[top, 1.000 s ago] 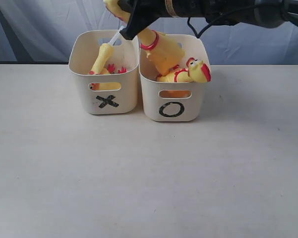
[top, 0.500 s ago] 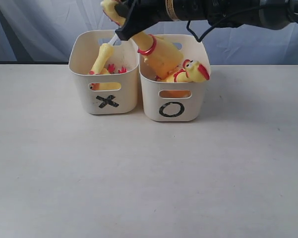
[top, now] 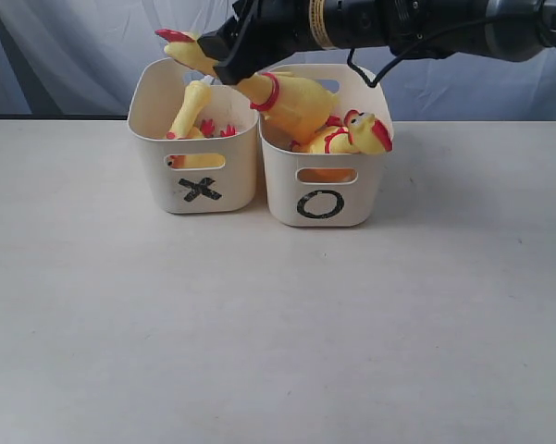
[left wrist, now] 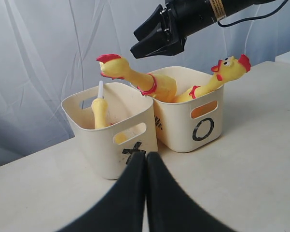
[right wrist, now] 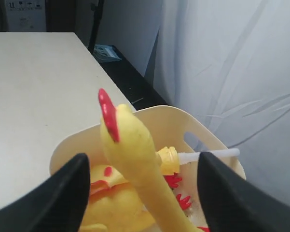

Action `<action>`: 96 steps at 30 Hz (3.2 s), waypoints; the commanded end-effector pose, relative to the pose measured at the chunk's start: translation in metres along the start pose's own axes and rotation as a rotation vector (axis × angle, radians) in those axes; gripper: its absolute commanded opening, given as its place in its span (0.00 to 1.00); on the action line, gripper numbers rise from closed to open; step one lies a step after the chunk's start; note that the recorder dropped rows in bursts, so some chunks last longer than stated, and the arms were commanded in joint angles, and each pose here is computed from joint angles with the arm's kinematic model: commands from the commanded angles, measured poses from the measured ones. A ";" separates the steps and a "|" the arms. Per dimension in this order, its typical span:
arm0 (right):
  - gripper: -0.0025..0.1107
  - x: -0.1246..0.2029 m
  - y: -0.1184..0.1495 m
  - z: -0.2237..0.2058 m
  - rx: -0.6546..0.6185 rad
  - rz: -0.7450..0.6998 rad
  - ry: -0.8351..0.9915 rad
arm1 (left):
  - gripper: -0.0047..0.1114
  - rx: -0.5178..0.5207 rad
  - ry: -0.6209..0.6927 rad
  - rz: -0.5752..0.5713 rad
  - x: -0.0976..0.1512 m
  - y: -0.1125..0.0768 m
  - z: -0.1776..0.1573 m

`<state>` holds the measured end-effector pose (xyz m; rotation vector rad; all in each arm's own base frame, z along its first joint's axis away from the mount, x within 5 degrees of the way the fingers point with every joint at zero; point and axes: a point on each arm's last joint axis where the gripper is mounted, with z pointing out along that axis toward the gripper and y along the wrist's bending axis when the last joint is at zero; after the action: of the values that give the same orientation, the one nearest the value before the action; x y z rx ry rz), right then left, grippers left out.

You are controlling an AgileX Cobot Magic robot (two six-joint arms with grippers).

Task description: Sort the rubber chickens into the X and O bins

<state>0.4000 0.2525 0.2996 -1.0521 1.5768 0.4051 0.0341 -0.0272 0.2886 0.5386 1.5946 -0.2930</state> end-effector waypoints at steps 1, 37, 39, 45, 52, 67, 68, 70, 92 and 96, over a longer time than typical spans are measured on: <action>0.56 -0.014 0.004 -0.011 -0.064 0.031 -0.045 | 0.04 -0.004 -0.011 0.006 -0.002 0.000 -0.002; 0.02 -0.005 -0.051 -0.172 -0.002 0.324 -0.078 | 0.04 -0.023 -0.024 0.048 -0.001 0.001 -0.007; 0.02 -0.007 -0.047 -0.173 -0.046 0.374 -0.083 | 0.04 -0.032 -0.020 0.065 -0.001 0.002 -0.007; 0.02 -0.009 -0.038 -0.177 -0.167 0.366 -0.094 | 0.04 -0.039 -0.017 0.079 -0.001 0.002 -0.007; 0.02 0.012 -0.055 -0.202 -0.196 0.423 -0.084 | 0.04 -0.038 -0.018 0.077 -0.001 0.002 -0.007; 0.02 0.012 -0.050 -0.209 -0.295 0.433 -0.094 | 0.04 -0.038 -0.018 0.077 -0.001 0.002 -0.007; 0.02 0.012 -0.050 -0.209 -0.295 0.433 -0.094 | 0.04 -0.038 -0.018 0.077 -0.001 0.002 -0.007; 0.02 0.012 -0.050 -0.209 -0.295 0.433 -0.094 | 0.04 -0.038 -0.018 0.079 -0.001 0.002 -0.007; 0.02 0.012 -0.050 -0.209 -0.295 0.433 -0.094 | 0.04 -0.433 -0.024 0.065 -0.001 0.010 -0.019; 0.02 0.012 -0.050 -0.209 -0.295 0.433 -0.094 | 0.04 -0.435 -0.024 0.065 -0.001 0.010 -0.019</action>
<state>0.3149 0.0674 0.3620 -0.8955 1.6977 0.9972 0.0244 -0.0096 0.2899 0.2565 1.5733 0.0894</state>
